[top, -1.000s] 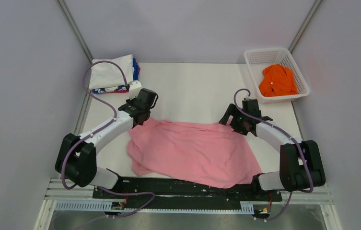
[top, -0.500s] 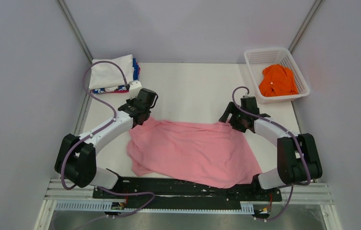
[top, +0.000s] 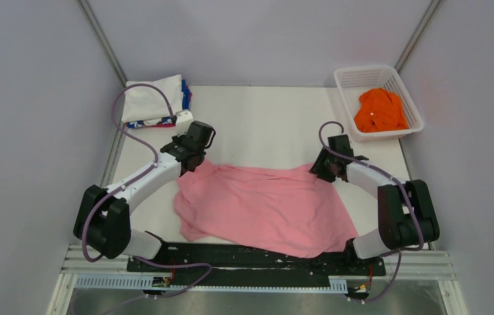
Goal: Fold and stack the t-shirts
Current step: Flatten out the tshirt
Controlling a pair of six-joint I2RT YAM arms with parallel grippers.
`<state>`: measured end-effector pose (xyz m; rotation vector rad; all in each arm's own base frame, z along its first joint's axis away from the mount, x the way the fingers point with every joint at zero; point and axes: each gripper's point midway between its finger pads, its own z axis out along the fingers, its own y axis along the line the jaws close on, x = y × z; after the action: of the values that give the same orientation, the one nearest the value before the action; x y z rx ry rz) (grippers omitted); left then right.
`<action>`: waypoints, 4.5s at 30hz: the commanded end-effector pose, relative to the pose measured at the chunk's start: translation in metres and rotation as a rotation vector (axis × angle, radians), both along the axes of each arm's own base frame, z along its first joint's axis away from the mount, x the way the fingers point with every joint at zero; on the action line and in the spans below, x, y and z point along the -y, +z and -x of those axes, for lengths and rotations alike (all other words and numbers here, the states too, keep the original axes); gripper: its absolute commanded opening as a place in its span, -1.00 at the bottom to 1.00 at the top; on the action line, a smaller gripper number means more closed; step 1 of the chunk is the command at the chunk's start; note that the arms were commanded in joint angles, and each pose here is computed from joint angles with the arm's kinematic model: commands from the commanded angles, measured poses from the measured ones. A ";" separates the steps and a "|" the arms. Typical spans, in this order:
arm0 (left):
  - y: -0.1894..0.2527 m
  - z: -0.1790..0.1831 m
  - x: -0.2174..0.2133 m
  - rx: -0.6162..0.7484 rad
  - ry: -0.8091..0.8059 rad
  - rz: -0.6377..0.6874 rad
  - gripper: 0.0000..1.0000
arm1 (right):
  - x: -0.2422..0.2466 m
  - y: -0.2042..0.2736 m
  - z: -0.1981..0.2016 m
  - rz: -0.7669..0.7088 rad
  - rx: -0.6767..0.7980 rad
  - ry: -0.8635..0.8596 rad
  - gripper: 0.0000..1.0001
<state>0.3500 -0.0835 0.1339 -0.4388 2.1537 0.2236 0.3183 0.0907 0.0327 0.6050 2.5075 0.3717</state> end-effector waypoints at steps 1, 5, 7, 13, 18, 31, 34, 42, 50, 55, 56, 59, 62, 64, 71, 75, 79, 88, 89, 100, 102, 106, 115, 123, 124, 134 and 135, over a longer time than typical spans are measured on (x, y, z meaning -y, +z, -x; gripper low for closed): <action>0.018 -0.002 -0.004 0.072 0.031 0.033 -1.00 | -0.001 0.005 -0.010 0.001 0.021 -0.041 -0.39; 0.022 -0.001 -0.005 0.083 0.033 0.034 -1.00 | 0.010 0.012 -0.008 0.045 0.035 -0.087 -0.74; 0.023 0.000 -0.006 0.086 0.036 0.035 -1.00 | 0.015 0.014 -0.005 0.065 0.037 -0.101 -0.89; 0.031 0.001 -0.008 0.107 0.038 0.039 -1.00 | 0.021 0.042 -0.009 0.082 0.130 -0.102 -1.00; 0.073 0.002 -0.017 0.197 0.055 0.035 -1.00 | 0.024 0.124 -0.022 0.070 0.376 -0.102 -1.00; 0.325 0.083 -0.054 0.816 -0.048 0.251 -1.00 | 0.066 0.423 0.073 0.027 1.183 -0.217 -1.00; 0.389 0.119 -0.060 0.965 -0.138 0.295 -1.00 | 0.072 0.484 0.117 0.020 1.342 -0.201 -1.00; 0.517 0.211 -0.067 1.225 -0.407 0.265 -1.00 | 0.065 0.582 0.211 -0.025 1.609 -0.066 -1.00; 0.567 0.245 -0.058 1.338 -0.558 0.221 -1.00 | 0.062 0.606 0.245 -0.027 1.675 -0.013 -1.00; 0.546 0.208 -0.059 1.278 -0.467 0.157 -1.00 | 0.069 0.577 0.213 -0.001 1.576 -0.076 -1.00; 0.543 0.201 -0.066 1.276 -0.411 0.132 -1.00 | 0.071 0.566 0.200 0.008 1.539 -0.104 -1.00; 0.502 0.147 -0.068 1.157 -0.274 0.051 -1.00 | 0.079 0.525 0.158 0.037 1.406 -0.189 -1.00; 0.449 0.080 -0.067 1.000 -0.115 -0.087 -1.00 | 0.086 0.475 0.112 0.071 1.268 -0.270 -1.00; 0.407 0.034 -0.058 0.877 -0.055 -0.187 -1.00 | 0.089 0.433 0.077 0.112 1.161 -0.316 -1.00; 0.215 -0.138 -0.013 0.474 -0.131 -0.315 -0.92 | 0.104 0.263 -0.030 0.280 0.765 -0.445 -1.00; 0.073 -0.217 0.012 0.203 -0.221 -0.401 -0.78 | 0.105 0.178 -0.095 0.291 0.585 -0.385 -0.92; 0.038 -0.256 0.030 0.122 -0.259 -0.410 0.52 | 0.101 0.144 -0.142 0.312 0.483 -0.332 -0.39; 0.064 -0.244 0.055 0.177 -0.307 -0.203 1.00 | 0.062 0.157 -0.132 0.161 0.503 -0.191 1.00; 0.062 -0.237 0.058 0.172 -0.308 -0.153 1.00 | 0.058 0.156 -0.126 0.137 0.501 -0.183 1.00; 0.006 -0.183 0.097 0.043 -0.301 0.264 1.00 | 0.024 0.105 -0.075 0.011 0.398 -0.054 1.00; -0.005 -0.181 0.104 0.023 -0.301 0.312 1.00 | 0.020 0.094 -0.071 -0.003 0.371 -0.032 1.00; -0.029 -0.178 0.119 -0.019 -0.320 0.395 1.00 | 0.018 0.075 -0.068 -0.006 0.325 -0.020 1.00; -0.062 -0.175 0.138 -0.062 -0.329 0.509 1.00 | 0.018 0.055 -0.066 0.005 0.270 -0.014 1.00; -0.074 -0.179 0.148 -0.063 -0.338 0.564 1.00 | 0.024 0.044 -0.066 0.039 0.236 -0.026 1.00; -0.074 -0.180 0.150 -0.060 -0.342 0.573 1.00 | 0.024 0.044 -0.066 0.039 0.235 -0.026 1.00; -0.067 -0.186 0.164 -0.031 -0.372 0.650 1.00 | 0.023 0.042 -0.068 0.035 0.228 -0.019 1.00; -0.067 -0.185 0.165 -0.030 -0.373 0.653 1.00 | 0.023 0.042 -0.068 0.036 0.226 -0.018 1.00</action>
<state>0.5268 -0.2375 0.0557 -0.3708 2.3032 -0.6193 0.3766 0.0674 0.0670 0.5611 2.3148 0.3681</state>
